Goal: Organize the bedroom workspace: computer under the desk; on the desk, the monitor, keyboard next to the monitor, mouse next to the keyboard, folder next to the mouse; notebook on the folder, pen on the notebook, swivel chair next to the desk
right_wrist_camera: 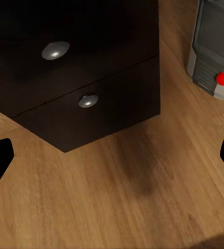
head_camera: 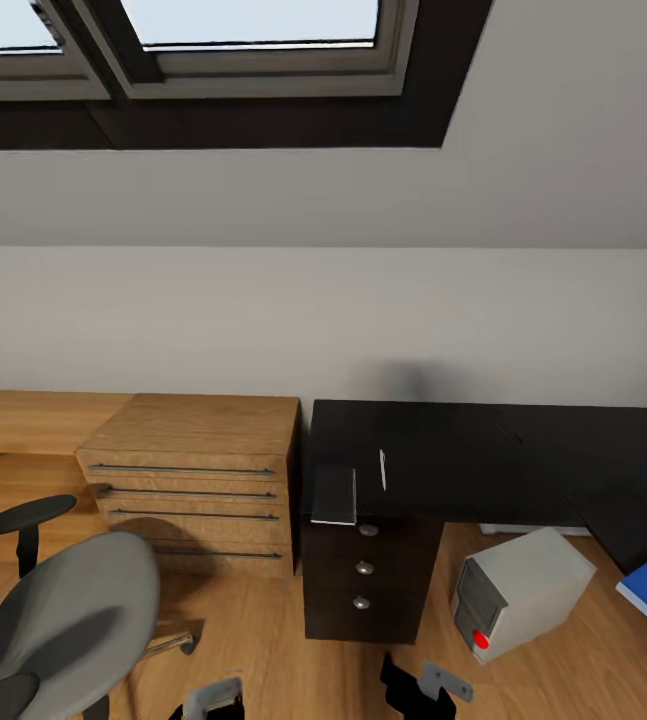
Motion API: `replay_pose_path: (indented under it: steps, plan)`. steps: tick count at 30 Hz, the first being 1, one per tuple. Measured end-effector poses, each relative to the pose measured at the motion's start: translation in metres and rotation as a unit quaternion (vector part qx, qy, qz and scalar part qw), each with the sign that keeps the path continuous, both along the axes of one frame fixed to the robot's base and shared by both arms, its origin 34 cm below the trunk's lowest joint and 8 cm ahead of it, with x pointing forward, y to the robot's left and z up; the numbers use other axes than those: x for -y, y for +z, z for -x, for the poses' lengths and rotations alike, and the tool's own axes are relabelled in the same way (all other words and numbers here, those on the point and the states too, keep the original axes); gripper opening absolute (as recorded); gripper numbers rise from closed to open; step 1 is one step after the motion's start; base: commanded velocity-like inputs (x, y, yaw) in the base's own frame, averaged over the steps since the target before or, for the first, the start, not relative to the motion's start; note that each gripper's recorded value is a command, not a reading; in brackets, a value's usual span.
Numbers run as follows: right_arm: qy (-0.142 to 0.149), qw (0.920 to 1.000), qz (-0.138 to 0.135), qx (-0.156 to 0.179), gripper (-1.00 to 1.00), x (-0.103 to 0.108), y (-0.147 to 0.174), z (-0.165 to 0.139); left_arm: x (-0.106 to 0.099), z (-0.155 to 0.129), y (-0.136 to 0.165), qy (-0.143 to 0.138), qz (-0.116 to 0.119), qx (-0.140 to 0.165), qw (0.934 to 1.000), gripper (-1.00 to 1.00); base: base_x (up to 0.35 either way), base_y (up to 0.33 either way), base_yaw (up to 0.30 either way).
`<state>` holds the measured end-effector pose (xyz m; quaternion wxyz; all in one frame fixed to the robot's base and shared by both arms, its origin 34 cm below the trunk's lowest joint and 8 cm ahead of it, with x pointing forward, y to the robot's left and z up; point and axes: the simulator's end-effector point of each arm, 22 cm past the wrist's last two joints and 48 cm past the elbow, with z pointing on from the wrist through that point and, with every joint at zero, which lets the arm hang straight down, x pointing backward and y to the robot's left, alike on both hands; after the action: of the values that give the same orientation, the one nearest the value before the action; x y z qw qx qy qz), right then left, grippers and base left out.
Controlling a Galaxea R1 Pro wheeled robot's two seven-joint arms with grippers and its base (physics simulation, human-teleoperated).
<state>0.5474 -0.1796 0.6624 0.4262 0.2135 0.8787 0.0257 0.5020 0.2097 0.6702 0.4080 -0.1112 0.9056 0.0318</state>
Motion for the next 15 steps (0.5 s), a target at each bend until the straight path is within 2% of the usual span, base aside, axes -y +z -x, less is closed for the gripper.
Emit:
replay_pose_path:
  steps: [4,7,8,11,14,15]
  plan:
    - [0.003,0.9998,-0.013,0.012,1.00,-0.011,0.007,-0.009,0.017,-0.030,0.030,-0.013,0.018,0.015,0.9996,1.00,0.000,0.000,0.000]
    - [0.007,0.9990,-0.032,0.029,1.00,-0.024,0.019,-0.024,0.034,-0.051,0.058,-0.032,0.035,0.006,0.9988,1.00,0.000,0.000,0.000]
    - [0.009,0.9981,-0.042,0.043,1.00,-0.029,0.029,-0.035,0.043,-0.058,0.074,-0.049,0.041,-0.011,0.9979,1.00,0.000,0.000,0.000]
    - [0.011,0.9961,-0.059,0.065,1.00,-0.035,0.046,-0.056,0.045,-0.067,0.096,-0.054,0.050,-0.021,0.9970,1.00,0.000,0.000,0.000]
    - [0.022,0.9927,-0.083,0.085,1.00,-0.051,0.070,-0.084,0.043,-0.081,0.123,-0.050,0.061,-0.005,0.9969,1.00,0.000,0.000,0.000]
    - [0.031,0.9909,-0.097,0.089,1.00,-0.062,0.080,-0.093,0.040,-0.089,0.139,-0.046,0.066,0.009,0.9967,1.00,0.000,0.000,0.000]
